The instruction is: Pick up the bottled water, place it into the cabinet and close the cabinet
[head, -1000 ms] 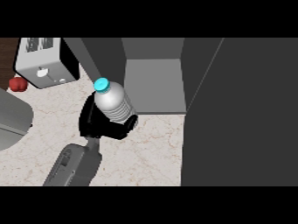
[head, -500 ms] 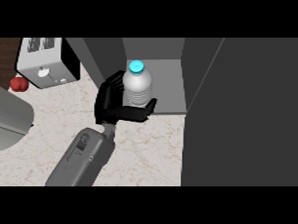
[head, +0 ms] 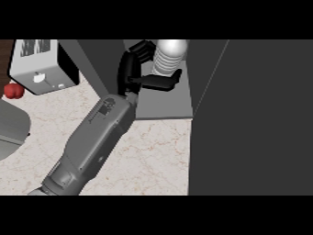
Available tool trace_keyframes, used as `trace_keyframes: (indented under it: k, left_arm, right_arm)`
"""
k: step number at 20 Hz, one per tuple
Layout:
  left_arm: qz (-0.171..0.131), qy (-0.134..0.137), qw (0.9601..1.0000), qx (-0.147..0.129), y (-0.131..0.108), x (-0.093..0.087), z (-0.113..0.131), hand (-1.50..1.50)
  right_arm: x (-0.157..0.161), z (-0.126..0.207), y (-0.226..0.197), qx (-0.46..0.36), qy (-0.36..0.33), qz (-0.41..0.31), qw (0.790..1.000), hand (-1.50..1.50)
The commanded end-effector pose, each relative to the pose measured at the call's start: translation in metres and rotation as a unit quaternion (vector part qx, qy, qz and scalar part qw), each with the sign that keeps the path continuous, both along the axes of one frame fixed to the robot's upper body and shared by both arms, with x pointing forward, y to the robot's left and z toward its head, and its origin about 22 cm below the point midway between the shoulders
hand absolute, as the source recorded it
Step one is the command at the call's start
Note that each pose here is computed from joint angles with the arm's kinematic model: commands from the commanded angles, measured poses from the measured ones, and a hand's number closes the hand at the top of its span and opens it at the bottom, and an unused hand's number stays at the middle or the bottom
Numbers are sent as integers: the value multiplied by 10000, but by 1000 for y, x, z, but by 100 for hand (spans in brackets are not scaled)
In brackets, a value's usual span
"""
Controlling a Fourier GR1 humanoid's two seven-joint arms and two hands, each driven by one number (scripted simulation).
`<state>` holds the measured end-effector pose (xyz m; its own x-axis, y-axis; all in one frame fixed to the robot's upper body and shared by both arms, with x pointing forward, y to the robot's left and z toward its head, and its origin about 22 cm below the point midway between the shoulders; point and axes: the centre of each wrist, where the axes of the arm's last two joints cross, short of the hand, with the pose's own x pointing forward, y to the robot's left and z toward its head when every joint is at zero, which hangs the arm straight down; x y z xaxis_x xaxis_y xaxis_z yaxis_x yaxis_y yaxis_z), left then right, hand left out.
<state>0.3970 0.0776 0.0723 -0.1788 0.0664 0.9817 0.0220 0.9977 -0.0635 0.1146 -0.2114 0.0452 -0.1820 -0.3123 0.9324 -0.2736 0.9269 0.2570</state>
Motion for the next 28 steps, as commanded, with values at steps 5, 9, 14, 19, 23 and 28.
trace_keyframes:
  k: [5, 9, 14, 19, 23, 28]
  left_arm:
    - [456, 102, 9970, 621, -7, 35, 12, 150]
    - [565, 138, 9942, 903, 1, 36, -4, 150]
    - [870, 147, 9891, 1180, 24, 41, -18, 150]
    - [1254, 38, 9747, 1852, 33, 43, -23, 150]
    - [1570, 13, 9601, 2314, 41, 34, -46, 150]
    - [1801, 88, 9540, 2396, 72, 38, -46, -150]
  right_arm:
    - [8, -5, 2, -54, 36, 44, 10000, -150]
    - [-7, -1, -2, 6, 28, -5, 10000, -150]
    - [6, -11, 4, -9, -44, 73, 10000, -150]
    - [-3, -13, -9, -107, 101, 132, 9998, -150]
    - [-5, -8, -1, 40, -20, 200, 9998, -150]
    - [-4, -17, -1, 117, -20, 230, 9997, -150]
